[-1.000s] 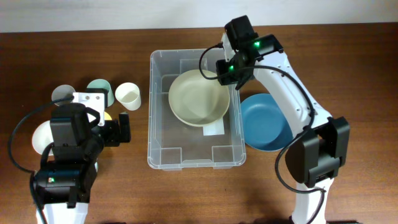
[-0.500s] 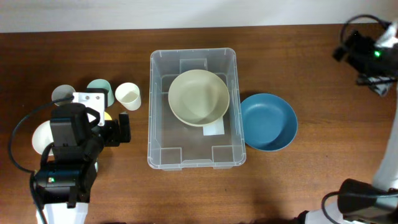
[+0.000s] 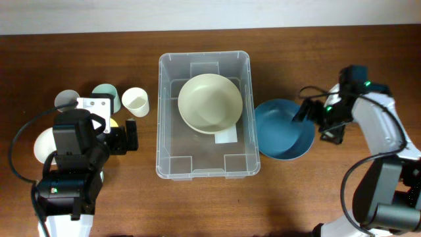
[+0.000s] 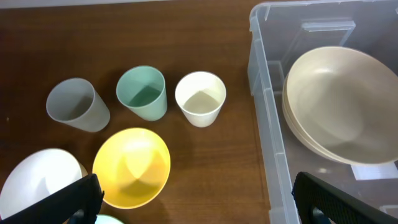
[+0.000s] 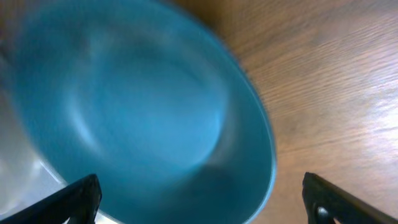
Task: Pack container
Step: 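Grasp the blue plate rim with the right gripper and lift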
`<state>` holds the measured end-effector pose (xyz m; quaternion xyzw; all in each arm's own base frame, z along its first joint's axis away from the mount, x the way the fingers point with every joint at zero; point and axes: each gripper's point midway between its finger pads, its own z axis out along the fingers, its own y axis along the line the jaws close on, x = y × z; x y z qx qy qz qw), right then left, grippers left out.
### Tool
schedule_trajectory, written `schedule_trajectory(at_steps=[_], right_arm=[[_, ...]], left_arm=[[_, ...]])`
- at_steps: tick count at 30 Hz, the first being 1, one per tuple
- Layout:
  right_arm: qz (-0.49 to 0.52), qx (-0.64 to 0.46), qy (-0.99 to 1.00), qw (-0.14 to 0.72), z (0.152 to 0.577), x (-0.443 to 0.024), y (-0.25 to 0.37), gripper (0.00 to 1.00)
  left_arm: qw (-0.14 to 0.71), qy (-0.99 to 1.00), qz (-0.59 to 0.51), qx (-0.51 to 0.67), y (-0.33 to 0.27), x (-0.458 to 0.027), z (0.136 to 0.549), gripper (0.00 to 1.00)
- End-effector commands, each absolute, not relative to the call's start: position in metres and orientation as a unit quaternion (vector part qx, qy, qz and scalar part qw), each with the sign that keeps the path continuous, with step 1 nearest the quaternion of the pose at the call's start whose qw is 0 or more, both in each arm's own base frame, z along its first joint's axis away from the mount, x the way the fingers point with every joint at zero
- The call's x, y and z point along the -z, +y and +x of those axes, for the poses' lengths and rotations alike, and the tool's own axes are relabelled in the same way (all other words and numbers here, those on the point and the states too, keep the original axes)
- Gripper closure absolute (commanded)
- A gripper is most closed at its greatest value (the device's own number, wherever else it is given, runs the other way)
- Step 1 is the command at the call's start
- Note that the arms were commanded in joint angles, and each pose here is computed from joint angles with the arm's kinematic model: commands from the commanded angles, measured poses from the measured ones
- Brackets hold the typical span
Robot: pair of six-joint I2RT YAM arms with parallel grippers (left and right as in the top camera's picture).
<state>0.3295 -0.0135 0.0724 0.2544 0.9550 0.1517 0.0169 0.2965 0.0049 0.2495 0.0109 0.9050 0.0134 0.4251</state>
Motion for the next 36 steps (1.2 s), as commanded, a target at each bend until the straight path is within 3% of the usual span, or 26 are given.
schedule_trajectory(at_steps=[1, 4, 8, 10, 11, 15, 18, 24, 30, 36], right_arm=[[0.249, -0.156, 0.956, 0.018, 0.321, -0.049, -0.008, 0.01], [0.251, -0.157, 0.955, 0.023, 0.318, -0.034, -0.007, 0.02], [0.252, -0.154, 0.955, 0.032, 0.318, -0.026, -0.008, 0.2], [0.253, -0.154, 0.955, 0.036, 0.318, -0.021, -0.008, 0.38], [0.258, -0.154, 0.953, 0.037, 0.317, -0.018, -0.008, 0.6], [0.258, -0.154, 0.953, 0.038, 0.317, -0.018, -0.008, 0.72], [0.258, -0.154, 0.953, 0.037, 0.317, -0.018, -0.008, 0.86], [0.262, -0.151, 0.952, 0.037, 0.317, -0.018, -0.01, 0.96], [0.283, -0.13, 0.949, 0.043, 0.319, -0.016, -0.019, 0.96], [0.274, -0.135, 0.947, 0.099, 0.351, -0.042, -0.025, 0.96]], left_arm=[[0.437, 0.899, 0.007, -0.013, 0.006, -0.26, 0.298, 0.0], [0.437, 0.899, 0.007, -0.013, 0.006, -0.26, 0.298, 0.0], [0.437, 0.899, 0.007, -0.013, 0.005, -0.26, 0.298, 0.0], [0.437, 0.899, 0.007, -0.013, 0.005, -0.26, 0.298, 0.0], [0.437, 0.899, 0.007, -0.013, 0.005, -0.26, 0.298, 0.0], [0.437, 0.899, 0.007, -0.013, 0.006, -0.26, 0.298, 0.0], [0.437, 0.899, 0.007, -0.013, 0.005, -0.26, 0.298, 0.0], [0.437, 0.899, 0.007, -0.013, 0.005, -0.26, 0.298, 0.0], [0.437, 0.899, 0.007, -0.013, 0.005, -0.26, 0.298, 0.0], [0.437, 0.899, 0.007, -0.013, 0.005, -0.26, 0.298, 0.0]])
